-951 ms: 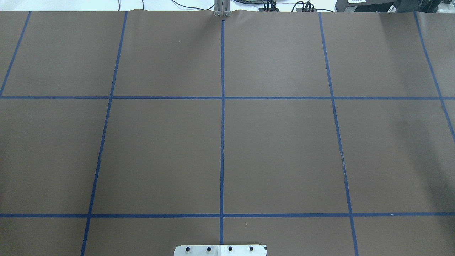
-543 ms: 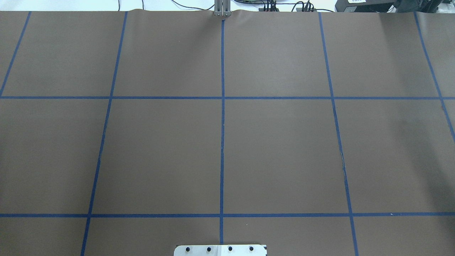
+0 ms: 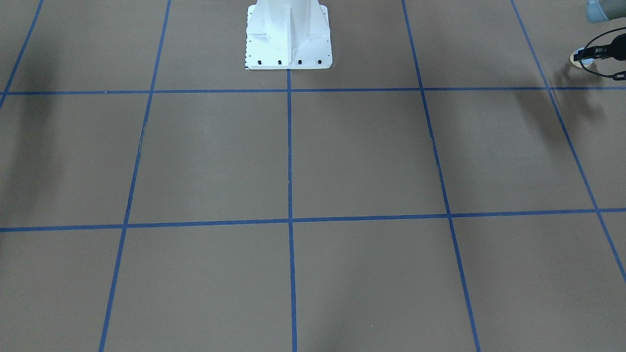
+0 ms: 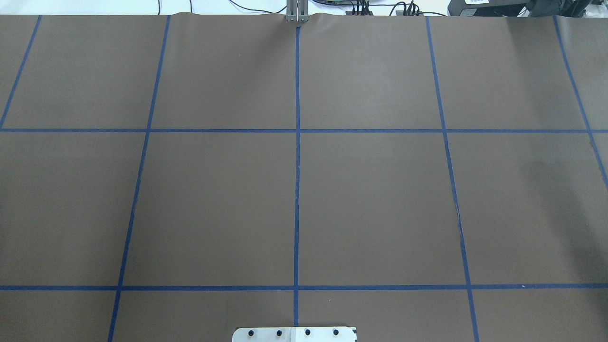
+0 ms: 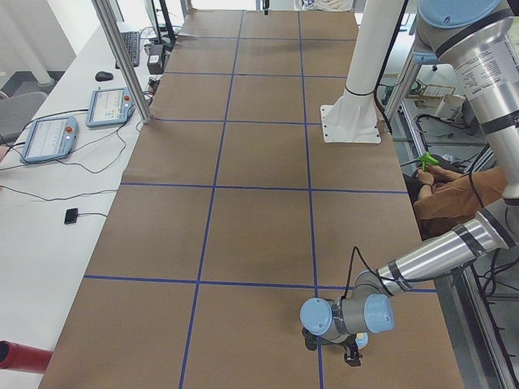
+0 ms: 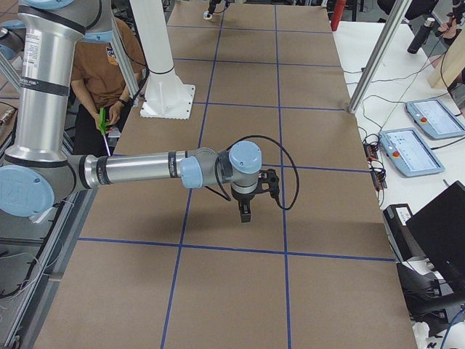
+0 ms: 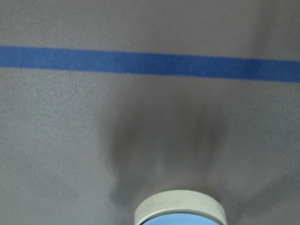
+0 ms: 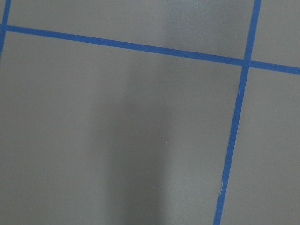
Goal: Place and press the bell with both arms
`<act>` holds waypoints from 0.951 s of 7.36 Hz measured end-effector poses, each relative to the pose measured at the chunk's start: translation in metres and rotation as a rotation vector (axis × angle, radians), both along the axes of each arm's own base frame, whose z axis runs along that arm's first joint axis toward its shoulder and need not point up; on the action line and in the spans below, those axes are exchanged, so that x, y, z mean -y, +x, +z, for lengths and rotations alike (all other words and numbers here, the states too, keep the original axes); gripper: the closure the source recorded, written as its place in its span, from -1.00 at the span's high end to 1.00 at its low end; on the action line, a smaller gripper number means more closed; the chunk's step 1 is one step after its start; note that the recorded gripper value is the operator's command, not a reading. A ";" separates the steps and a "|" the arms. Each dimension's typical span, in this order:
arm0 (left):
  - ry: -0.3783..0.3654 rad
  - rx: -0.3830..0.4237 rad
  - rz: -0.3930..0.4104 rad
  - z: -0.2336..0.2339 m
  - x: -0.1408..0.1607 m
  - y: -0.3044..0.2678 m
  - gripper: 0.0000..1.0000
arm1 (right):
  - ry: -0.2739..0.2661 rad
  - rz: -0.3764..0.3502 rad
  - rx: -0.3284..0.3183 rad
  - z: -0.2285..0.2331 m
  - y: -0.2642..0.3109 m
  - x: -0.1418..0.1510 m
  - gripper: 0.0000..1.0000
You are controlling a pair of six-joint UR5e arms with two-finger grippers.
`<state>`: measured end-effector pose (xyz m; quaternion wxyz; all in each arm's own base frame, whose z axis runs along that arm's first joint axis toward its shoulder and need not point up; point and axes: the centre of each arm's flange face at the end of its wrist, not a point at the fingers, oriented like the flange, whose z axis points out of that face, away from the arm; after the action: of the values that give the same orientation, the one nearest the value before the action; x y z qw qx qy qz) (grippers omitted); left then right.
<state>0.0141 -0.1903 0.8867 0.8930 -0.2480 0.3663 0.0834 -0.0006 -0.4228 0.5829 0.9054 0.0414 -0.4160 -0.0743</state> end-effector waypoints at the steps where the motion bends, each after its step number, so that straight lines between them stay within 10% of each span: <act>1: 0.003 -0.003 0.001 0.000 0.002 0.001 0.98 | 0.000 0.000 0.000 0.000 0.000 0.000 1.00; 3: 0.001 -0.007 0.003 0.001 0.001 0.002 0.98 | 0.001 0.000 0.000 -0.001 0.000 0.000 1.00; 7: -0.004 -0.018 0.003 0.001 0.001 0.004 -0.26 | 0.008 0.000 0.001 -0.004 0.000 -0.001 1.00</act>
<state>0.0178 -0.1917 0.8874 0.8890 -0.2497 0.3741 0.0862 -0.0007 -0.4223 0.5787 0.9050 0.0448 -0.4162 -0.0760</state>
